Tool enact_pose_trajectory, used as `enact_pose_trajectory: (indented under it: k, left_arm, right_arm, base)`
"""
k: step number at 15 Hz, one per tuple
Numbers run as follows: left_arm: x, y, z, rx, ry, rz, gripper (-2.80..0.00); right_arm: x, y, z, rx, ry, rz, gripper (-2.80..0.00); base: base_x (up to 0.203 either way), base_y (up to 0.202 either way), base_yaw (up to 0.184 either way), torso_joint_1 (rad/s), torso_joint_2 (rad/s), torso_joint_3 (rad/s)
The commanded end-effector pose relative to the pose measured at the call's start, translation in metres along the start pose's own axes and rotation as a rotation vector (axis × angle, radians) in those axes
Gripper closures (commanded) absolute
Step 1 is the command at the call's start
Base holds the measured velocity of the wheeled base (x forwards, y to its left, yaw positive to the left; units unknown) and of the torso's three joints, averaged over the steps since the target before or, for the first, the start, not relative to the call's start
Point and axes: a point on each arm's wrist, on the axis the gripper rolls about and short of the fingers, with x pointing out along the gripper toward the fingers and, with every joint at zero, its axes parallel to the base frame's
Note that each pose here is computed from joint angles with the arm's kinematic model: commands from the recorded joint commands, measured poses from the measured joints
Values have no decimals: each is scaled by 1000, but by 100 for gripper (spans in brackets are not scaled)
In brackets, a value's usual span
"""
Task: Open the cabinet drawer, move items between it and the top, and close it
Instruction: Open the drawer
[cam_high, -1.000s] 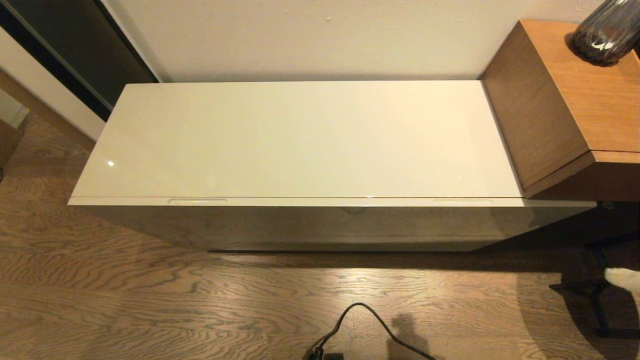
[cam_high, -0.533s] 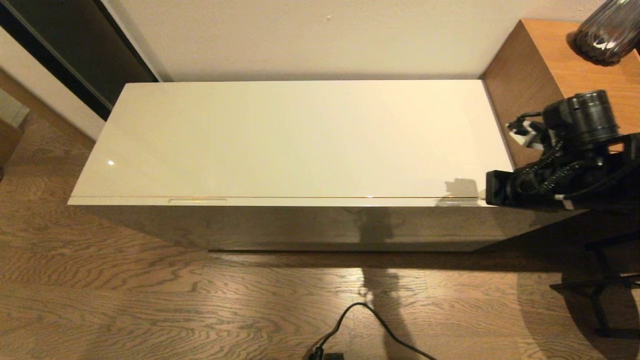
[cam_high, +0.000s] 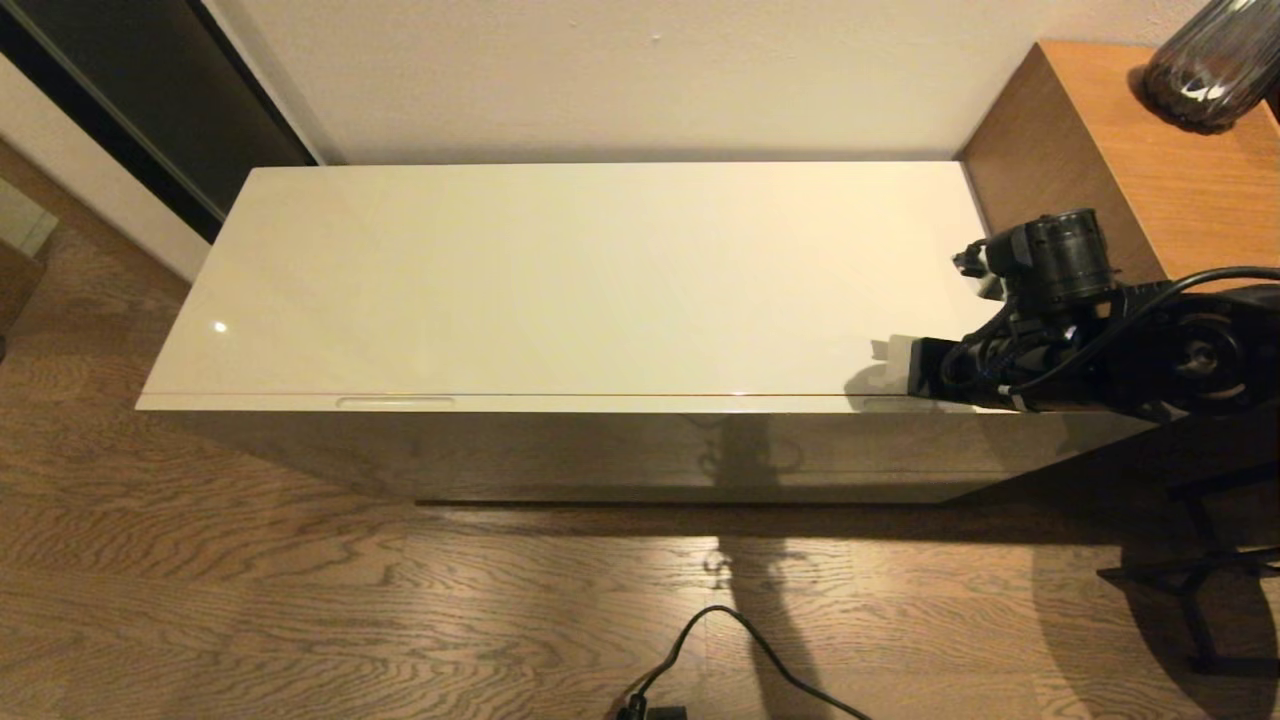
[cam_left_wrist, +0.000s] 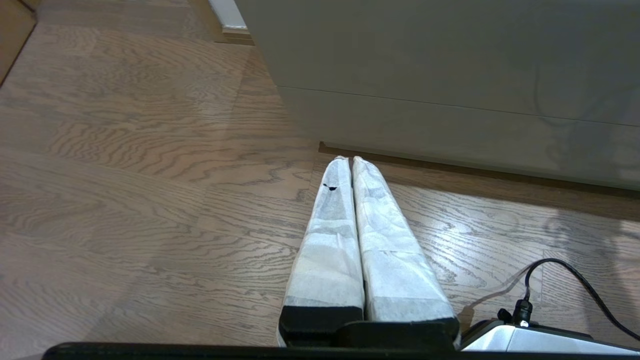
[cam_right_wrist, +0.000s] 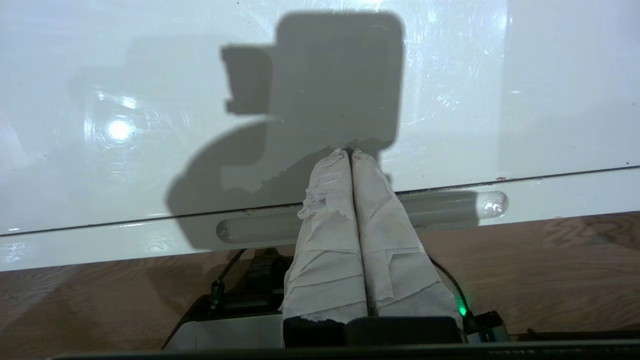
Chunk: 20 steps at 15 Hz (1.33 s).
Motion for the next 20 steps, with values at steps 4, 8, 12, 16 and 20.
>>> enact_pose_trajectory:
  k: [4, 8, 12, 16, 20]
  left_arm:
    - [-3, 0, -2, 0, -36, 1, 0]
    - [-3, 0, -2, 0, -36, 1, 0]
    - [-3, 0, -2, 0, -36, 1, 0]
    - [-3, 0, -1, 0, -37, 3, 0]
    - [-3, 0, -2, 0, -36, 1, 0]
  right_arm:
    - [-8, -3, -7, 27, 48, -17, 0]
    - [-16, -4, -20, 49, 96, -24, 0]
    - [-23, -4, -35, 69, 133, -27, 0]
    - [-52, -8, -58, 92, 160, -13, 0]
    - [-75, -8, -64, 98, 127, 11, 0]
  base:
    - [0, 0, 0, 0, 0, 0]
    - [0, 0, 0, 0, 0, 0]
    - [0, 0, 0, 0, 0, 0]
    - [0, 0, 0, 0, 0, 0]
    - [0, 0, 0, 0, 0, 0]
